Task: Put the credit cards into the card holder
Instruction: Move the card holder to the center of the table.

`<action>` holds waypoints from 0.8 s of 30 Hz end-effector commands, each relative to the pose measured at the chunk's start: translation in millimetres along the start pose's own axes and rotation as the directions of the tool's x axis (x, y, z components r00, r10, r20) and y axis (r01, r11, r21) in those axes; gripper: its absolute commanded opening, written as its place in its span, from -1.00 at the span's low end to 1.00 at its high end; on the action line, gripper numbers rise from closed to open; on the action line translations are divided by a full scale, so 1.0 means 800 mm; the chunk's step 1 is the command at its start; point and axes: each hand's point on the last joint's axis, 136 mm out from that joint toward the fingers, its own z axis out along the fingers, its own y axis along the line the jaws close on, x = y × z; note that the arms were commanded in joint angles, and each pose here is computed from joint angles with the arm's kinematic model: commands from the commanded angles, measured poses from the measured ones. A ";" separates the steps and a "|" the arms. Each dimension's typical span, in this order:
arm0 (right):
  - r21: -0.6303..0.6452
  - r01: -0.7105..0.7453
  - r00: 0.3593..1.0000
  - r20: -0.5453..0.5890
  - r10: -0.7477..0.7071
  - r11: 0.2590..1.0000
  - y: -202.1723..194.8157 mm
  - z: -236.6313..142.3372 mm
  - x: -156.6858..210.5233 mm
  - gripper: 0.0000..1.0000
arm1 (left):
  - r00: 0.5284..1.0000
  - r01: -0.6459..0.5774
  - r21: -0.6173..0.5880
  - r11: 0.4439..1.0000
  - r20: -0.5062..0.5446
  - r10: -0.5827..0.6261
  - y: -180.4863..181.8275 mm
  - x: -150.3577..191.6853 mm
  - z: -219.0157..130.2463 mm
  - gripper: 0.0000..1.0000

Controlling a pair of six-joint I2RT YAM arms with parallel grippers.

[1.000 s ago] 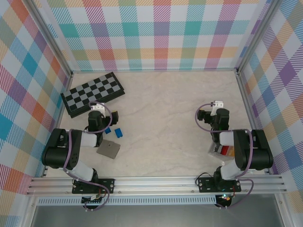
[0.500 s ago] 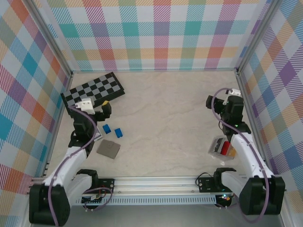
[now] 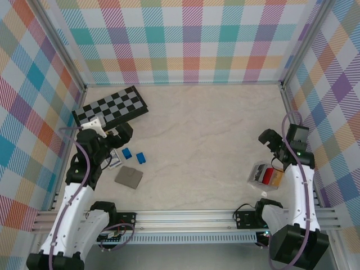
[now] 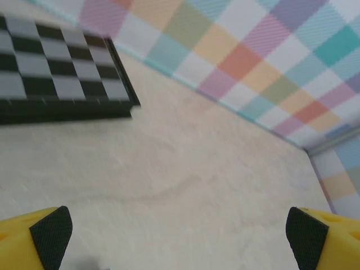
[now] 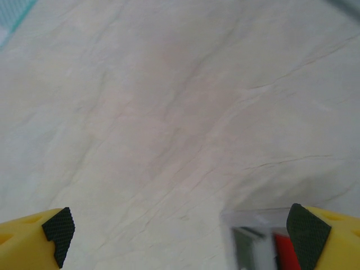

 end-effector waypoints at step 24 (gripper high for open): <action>-0.588 0.097 0.779 -0.458 -0.429 0.803 0.162 -0.013 0.205 0.73 | 0.781 0.260 -0.376 0.889 -0.461 -0.423 0.111 0.231 0.017 0.76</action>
